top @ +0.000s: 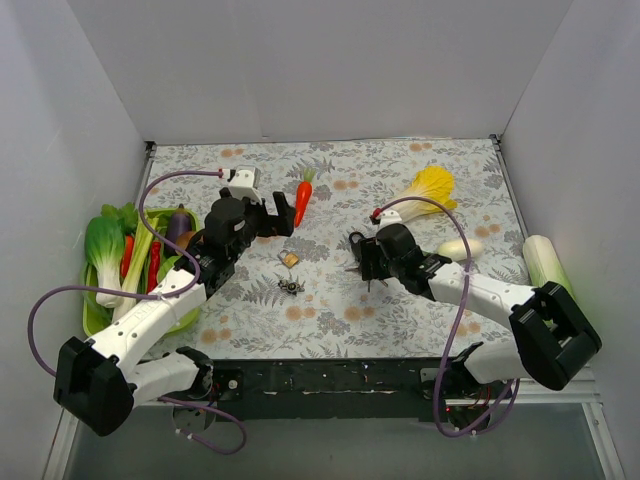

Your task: Unlock with the key

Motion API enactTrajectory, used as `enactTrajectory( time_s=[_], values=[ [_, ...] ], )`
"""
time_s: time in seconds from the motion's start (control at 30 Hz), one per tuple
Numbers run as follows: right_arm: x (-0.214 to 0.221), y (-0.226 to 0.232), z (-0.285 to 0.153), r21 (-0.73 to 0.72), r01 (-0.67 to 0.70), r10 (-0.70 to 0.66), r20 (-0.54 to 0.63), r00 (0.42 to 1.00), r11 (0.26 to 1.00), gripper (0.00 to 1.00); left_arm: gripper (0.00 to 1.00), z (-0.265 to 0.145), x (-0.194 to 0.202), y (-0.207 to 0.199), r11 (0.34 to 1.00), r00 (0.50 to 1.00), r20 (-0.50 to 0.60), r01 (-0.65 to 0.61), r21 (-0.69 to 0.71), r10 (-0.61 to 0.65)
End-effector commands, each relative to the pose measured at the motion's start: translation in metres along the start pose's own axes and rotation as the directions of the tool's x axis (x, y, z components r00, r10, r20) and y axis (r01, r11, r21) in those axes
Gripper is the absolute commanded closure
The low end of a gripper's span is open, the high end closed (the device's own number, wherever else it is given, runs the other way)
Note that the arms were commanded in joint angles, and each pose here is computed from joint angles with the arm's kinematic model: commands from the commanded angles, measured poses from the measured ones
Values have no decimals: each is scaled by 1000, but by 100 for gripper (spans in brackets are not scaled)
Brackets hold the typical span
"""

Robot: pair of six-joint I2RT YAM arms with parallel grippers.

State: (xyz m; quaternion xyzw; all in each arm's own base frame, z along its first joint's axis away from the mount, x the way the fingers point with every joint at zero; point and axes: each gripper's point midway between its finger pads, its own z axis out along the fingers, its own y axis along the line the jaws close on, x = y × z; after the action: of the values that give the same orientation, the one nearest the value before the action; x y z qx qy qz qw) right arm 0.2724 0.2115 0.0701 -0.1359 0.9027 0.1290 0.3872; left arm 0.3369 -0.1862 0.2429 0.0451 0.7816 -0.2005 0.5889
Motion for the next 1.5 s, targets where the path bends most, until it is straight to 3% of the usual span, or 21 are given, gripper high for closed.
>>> enactTrajectory(
  time_s=[0.0,0.4,0.63,0.83,1.17,1.3,1.47],
  values=[
    [-8,-11,13,28,-104,103,36,994,994,28,2,-6,-10,-4,999,999,30,-25,29,24],
    [-3,-20,32,77,-132,129,42,991,988,36,2,-4,-7,-7,999,999,16,-33,42,32],
    [14,-42,33,190,-149,147,27,989,970,50,2,-7,-7,-5,998,999,21,-47,42,47],
    [37,-57,17,245,-175,177,17,984,953,57,2,-5,-1,-3,998,998,20,-55,43,54],
    [39,-56,-17,175,-250,237,91,967,952,57,2,-1,42,-48,979,994,-91,-38,202,57],
    [36,-54,-27,140,-255,239,123,963,957,56,2,-9,86,-85,956,980,-194,13,292,45],
    [11,-27,-41,-32,-98,102,160,982,995,41,2,-26,132,-130,894,945,-325,110,435,42]
  ],
)
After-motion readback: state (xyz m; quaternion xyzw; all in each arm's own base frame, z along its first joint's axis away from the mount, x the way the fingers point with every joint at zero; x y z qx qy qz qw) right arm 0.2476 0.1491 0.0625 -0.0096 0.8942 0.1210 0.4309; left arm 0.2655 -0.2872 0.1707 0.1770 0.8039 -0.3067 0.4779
